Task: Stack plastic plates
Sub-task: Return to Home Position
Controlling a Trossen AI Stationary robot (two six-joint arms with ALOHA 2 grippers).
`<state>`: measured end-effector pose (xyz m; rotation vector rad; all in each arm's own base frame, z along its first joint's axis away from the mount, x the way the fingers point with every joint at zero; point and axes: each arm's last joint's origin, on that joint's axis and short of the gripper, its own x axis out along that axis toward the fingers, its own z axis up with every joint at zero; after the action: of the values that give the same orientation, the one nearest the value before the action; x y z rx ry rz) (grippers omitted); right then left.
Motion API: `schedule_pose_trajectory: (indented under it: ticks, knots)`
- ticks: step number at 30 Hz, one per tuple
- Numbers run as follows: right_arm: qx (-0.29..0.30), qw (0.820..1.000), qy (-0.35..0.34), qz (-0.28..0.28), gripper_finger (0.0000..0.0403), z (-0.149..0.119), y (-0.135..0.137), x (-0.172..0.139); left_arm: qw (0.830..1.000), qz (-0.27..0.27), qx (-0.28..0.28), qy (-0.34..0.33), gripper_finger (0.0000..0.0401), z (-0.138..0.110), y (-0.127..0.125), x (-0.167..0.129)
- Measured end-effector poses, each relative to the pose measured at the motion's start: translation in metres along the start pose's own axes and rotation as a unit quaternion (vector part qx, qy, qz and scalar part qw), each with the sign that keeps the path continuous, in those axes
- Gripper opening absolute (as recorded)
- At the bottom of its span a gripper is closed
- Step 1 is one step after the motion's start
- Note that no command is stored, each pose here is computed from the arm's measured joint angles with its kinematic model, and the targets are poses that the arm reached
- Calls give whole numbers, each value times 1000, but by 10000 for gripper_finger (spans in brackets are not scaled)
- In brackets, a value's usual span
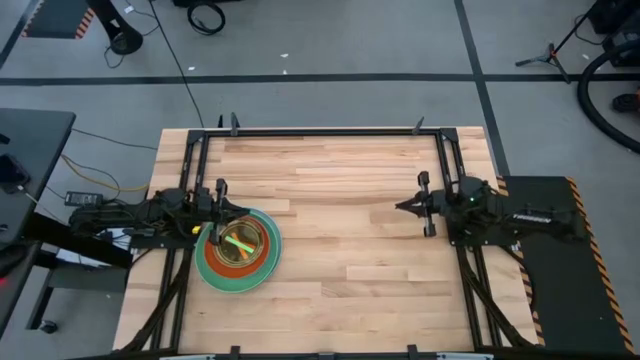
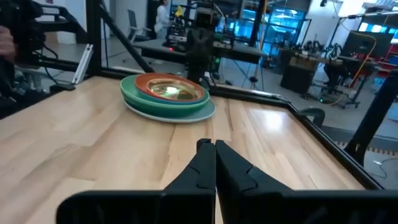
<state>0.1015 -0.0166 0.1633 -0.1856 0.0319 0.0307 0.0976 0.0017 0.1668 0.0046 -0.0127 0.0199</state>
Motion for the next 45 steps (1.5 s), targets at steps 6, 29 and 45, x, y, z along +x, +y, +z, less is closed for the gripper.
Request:
schedule_pose_trajectory:
  ticks: [6,29,45]
  knots:
    - [7,1000,-8,-4,4,5,15,3,1000,0,-7,0,11,0,0,0]
    - [66,997,-19,-26,1,5,11,-3,1000,26,-11,-6,11,1,1,0]
    - [52,998,-23,-22,23,5,9,-3,999,30,3,-15,11,2,2,0]
